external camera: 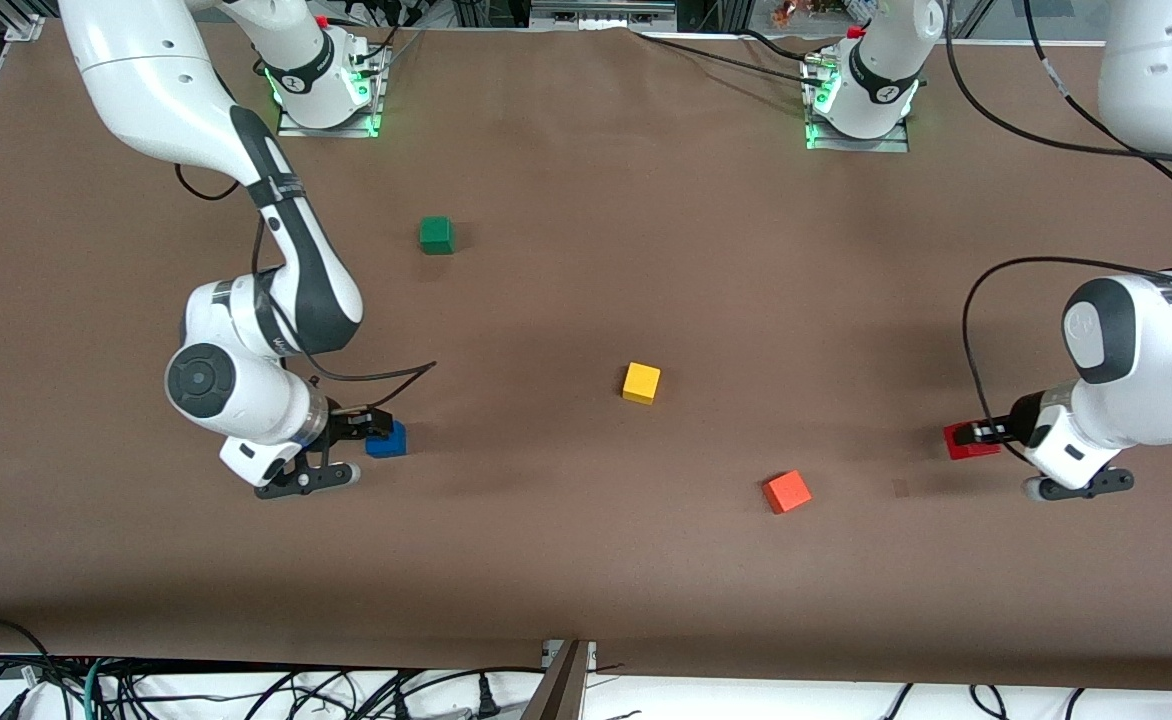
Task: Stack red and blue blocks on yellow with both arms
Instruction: 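Carry the red cube with the left gripper onto the yellow cube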
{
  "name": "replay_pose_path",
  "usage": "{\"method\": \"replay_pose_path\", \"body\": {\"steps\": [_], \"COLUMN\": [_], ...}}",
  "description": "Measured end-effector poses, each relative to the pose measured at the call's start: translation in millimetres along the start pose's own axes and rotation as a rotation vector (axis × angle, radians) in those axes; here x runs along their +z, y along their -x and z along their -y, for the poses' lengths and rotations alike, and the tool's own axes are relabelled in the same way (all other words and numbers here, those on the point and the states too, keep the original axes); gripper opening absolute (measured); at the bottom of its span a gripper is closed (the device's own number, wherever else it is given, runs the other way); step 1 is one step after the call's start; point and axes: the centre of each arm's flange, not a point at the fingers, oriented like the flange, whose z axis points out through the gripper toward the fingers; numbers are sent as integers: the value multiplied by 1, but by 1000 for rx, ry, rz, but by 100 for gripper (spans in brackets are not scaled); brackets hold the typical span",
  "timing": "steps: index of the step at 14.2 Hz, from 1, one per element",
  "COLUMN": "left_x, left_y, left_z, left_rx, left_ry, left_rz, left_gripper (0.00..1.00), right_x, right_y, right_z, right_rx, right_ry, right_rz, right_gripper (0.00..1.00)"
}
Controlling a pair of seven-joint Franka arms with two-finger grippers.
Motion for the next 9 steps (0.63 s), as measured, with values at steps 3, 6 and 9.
{"method": "replay_pose_path", "body": {"steps": [3,6,9], "left_x": [-20,-2,25], "left_y": [13,44,85], "left_z": [-104,-211,-304], "left_rx": [124,269,351], "left_ry": [-4,6,-11], "left_rz": [21,50,77], "left_gripper": [55,55,55], "right_x": [28,52,62], "right_y": [0,4,9], "right_z": [0,6,9], "right_rx": [15,18,18], "right_ry": [0,-3,-2], "right_rz": [-7,-15,-7], "right_gripper": [100,99,82]}}
